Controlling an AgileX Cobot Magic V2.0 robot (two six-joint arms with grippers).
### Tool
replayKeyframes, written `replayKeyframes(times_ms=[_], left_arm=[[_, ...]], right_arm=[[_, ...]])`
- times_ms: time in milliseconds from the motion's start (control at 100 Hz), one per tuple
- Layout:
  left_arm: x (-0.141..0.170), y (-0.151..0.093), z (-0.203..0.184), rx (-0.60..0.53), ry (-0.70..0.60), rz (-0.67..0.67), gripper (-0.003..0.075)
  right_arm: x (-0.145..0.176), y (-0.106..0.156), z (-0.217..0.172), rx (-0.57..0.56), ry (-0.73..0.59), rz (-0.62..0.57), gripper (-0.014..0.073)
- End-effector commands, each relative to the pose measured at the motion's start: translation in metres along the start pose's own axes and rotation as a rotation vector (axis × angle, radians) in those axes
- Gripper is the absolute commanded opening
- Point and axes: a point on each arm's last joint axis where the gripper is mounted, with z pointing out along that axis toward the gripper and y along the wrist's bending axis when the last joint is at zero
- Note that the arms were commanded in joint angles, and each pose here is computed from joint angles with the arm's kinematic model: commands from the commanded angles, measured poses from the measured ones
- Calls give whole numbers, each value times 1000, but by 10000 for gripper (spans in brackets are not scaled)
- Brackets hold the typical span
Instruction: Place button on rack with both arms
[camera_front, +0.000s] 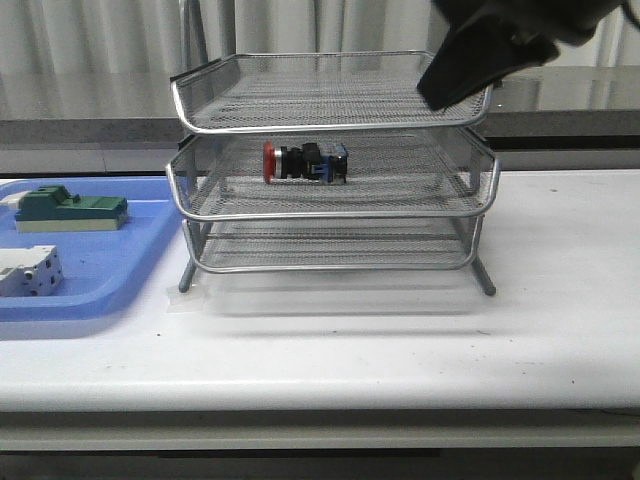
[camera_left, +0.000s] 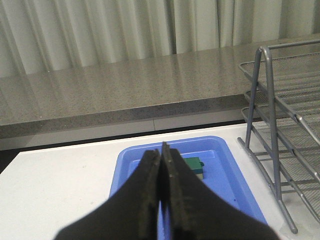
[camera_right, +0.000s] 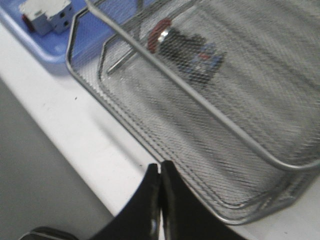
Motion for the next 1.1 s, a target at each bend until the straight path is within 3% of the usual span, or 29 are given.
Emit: replayKeyframes(times_ms=[0,260,660,900,1090], left_arm=[[-14,4,-1,-36,-86,-22,-20],[-14,4,-1,-36,-86,-22,-20],[-14,4,-1,-36,-86,-22,-20],[-14,4,-1,-36,-86,-22,-20],[-14,4,-1,-36,-86,-22,-20]], right_arm=[[-16,-11,-37,86,-133,48,-59],[13,-21,-90,198,-170,124,-59],[73,8,-148,343,-251,156,-59],[85,33,-170,352,-315,108,-59],[85,36,-172,348,-323,103,-59]])
